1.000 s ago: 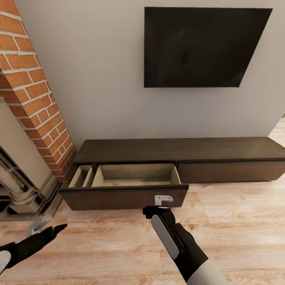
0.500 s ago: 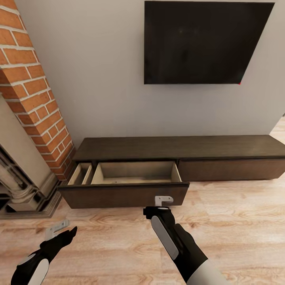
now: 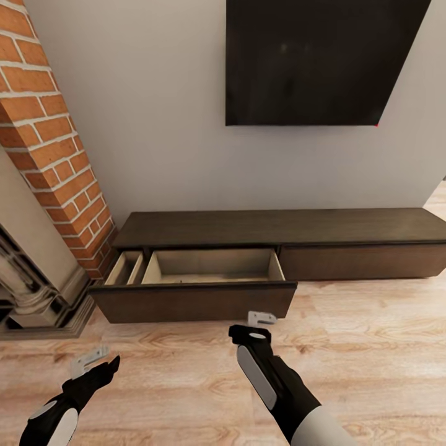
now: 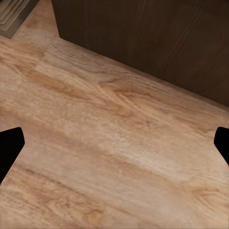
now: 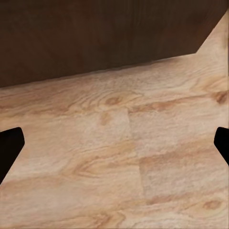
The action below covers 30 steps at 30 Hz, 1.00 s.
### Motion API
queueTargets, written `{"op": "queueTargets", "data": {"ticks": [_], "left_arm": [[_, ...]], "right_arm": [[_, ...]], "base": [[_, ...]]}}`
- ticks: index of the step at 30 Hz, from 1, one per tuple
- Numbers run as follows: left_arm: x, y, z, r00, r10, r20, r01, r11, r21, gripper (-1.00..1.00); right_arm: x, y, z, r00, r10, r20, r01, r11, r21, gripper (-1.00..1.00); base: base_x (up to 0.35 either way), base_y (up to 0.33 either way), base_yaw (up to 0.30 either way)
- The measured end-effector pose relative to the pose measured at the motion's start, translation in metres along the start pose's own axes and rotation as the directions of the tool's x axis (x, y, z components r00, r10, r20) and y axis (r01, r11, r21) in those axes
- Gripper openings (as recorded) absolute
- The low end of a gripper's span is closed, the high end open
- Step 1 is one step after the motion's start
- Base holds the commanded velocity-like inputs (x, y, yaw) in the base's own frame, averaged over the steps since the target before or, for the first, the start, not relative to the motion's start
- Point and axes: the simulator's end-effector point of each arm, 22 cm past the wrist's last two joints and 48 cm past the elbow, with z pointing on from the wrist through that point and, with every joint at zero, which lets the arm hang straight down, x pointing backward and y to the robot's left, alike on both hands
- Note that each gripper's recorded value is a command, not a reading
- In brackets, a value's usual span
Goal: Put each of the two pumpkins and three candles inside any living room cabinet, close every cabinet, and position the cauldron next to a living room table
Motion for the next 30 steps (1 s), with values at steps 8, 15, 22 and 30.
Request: {"op": "queueTargets", "data": {"ticks": [8, 15, 22, 30], "left_arm": [[0.026, -0.013, 0.014, 0.999, 0.038, 0.028, -0.038, 0.999, -0.002, 1.00], [0.022, -0.078, 0.036, 0.974, 0.206, 0.096, -0.207, 0.978, -0.006, 1.00], [0.008, -0.097, 0.052, 0.964, 0.206, 0.169, -0.209, 0.978, 0.001, 1.00], [0.039, -0.135, 0.071, 0.974, 0.176, 0.143, -0.185, 0.981, 0.053, 1.00]], "right_arm": [[0.015, -0.009, 0.019, 0.999, 0.027, 0.035, -0.028, 0.999, 0.025, 1.00], [0.009, -0.016, 0.027, 0.993, -0.022, 0.117, 0.015, 0.998, 0.058, 1.00], [0.016, -0.017, 0.036, 0.990, -0.013, 0.139, 0.005, 0.998, 0.059, 1.00], [0.030, 0.006, 0.047, 0.990, -0.021, 0.141, 0.028, 0.999, -0.044, 1.00]], "base": [[0.000, 0.000, 0.000], [0.000, 0.000, 0.000], [0.000, 0.000, 0.000], [0.000, 0.000, 0.000]]}}
